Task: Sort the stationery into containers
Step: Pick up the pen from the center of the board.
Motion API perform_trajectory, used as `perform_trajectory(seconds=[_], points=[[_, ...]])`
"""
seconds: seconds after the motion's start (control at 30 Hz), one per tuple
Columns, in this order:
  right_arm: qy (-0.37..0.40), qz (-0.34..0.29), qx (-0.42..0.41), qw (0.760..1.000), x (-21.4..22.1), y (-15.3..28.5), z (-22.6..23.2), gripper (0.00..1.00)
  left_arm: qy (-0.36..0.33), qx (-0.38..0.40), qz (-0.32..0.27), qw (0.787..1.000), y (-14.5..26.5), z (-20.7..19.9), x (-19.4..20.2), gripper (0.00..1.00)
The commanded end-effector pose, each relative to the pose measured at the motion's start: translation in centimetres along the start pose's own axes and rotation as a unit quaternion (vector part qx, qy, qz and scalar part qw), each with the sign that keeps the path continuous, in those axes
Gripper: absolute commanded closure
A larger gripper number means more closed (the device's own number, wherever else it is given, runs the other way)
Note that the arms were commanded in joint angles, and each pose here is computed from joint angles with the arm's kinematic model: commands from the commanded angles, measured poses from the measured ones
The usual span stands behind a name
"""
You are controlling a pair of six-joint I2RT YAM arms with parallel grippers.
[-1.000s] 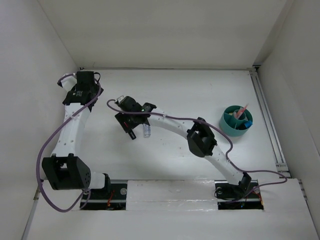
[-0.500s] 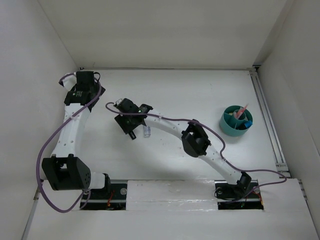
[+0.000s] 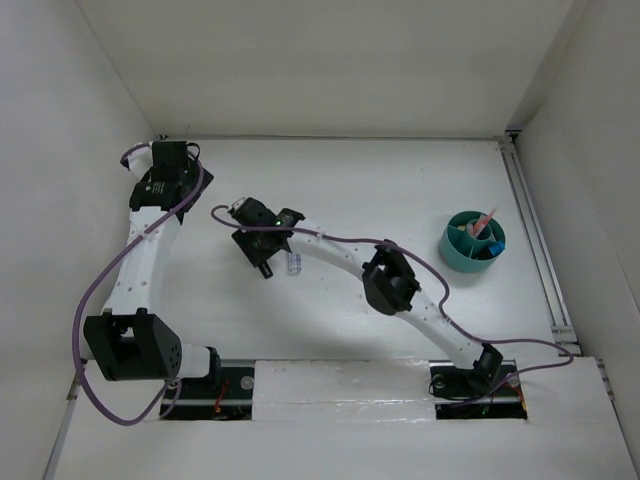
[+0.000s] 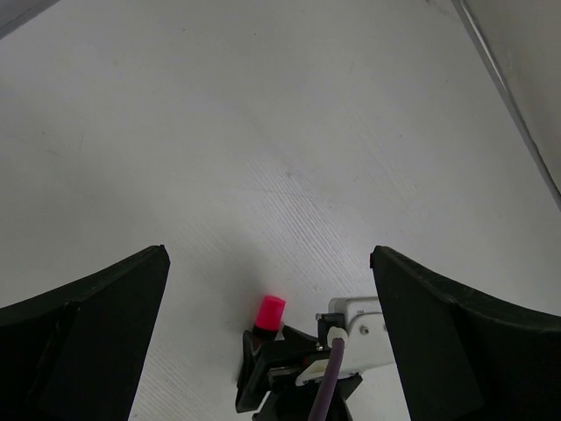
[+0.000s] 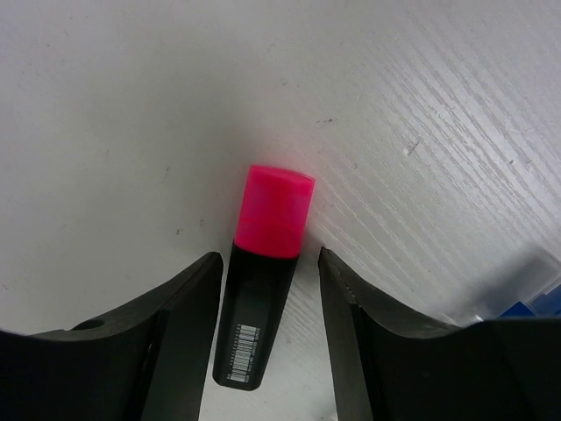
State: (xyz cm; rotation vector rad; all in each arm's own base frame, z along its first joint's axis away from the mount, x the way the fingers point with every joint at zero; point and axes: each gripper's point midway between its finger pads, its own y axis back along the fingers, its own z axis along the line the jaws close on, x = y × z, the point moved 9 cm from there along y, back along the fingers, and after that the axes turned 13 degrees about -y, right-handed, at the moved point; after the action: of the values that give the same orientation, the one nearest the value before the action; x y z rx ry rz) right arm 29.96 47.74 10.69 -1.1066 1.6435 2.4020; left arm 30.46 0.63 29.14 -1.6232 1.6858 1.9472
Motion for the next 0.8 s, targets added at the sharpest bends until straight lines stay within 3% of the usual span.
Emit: perform_trajectory(seconds=[0.0,0.47,0.77], points=[[0.006,0.016,0.021,1.0,1.3,-1.9,-0.6,0.46,0.001,0.017,-0.015,1.0,0.8,0.0,-0.5,0.0],[0.001,0.014,0.019,1.0,2.0,-3.6,-0.7,0.47,-0.002,0.027,-0.013,1.0,0.8,-0.2,-0.5,0.0],[0.003,0.03,0.027,0.999,3.0,-4.5,-1.1,0.72,-0.007,0.031,-0.011,0.999,0.6,-0.2,-0.3,0.0]])
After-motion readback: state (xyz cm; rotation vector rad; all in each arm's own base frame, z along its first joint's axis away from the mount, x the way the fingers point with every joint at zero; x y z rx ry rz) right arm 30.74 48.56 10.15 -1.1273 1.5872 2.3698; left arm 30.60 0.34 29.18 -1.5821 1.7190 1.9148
